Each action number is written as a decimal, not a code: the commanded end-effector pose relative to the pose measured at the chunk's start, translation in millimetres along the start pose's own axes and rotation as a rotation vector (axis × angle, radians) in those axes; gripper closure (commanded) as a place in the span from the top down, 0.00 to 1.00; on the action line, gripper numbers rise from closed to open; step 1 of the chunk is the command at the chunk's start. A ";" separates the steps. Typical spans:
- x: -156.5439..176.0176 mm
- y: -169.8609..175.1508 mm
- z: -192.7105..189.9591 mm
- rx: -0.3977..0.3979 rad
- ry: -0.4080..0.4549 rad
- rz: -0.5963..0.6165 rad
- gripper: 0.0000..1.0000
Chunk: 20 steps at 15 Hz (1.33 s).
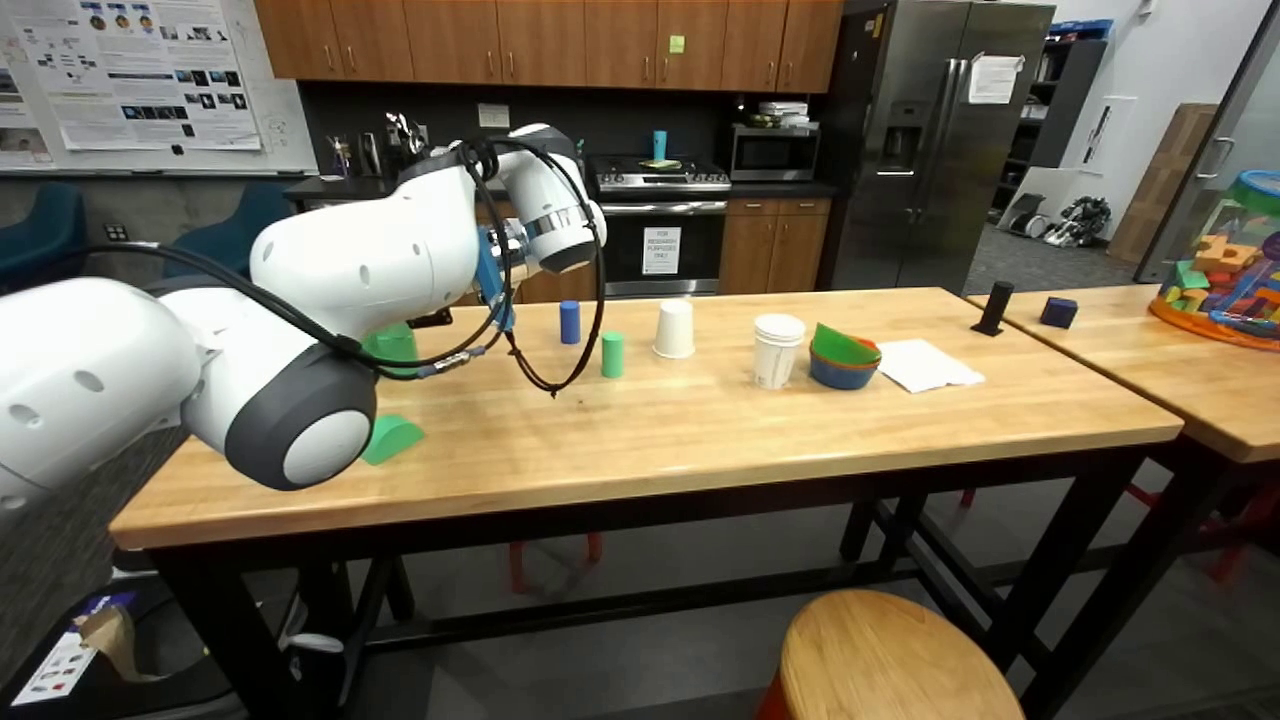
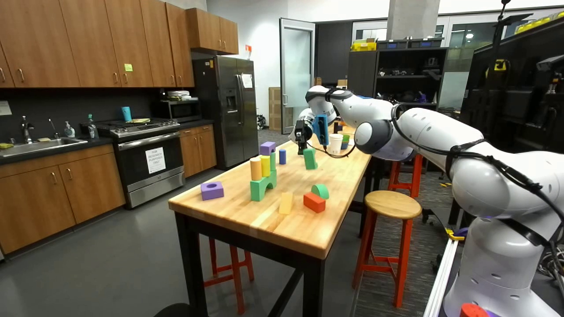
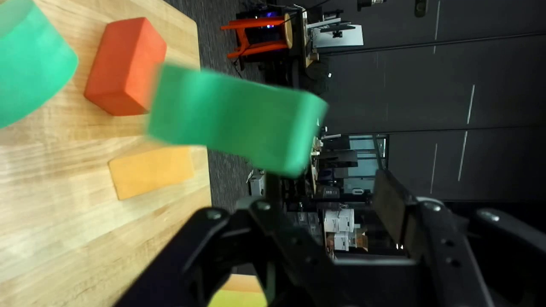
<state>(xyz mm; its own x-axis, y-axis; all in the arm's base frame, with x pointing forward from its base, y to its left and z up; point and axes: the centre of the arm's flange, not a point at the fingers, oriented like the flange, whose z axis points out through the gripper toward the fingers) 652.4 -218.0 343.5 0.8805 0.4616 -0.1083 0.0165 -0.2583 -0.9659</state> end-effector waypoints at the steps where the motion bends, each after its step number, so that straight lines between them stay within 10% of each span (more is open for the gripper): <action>1: -3.4 -9.2 -5.4 -0.023 -0.009 -0.005 0.90; 20: -4.1 -11.1 -5.1 -0.061 -0.012 0.015 1.00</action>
<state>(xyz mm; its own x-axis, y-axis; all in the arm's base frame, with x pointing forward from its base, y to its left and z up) 650.5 -217.6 345.6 0.8744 0.4727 -0.1092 0.0178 -0.2562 -0.9665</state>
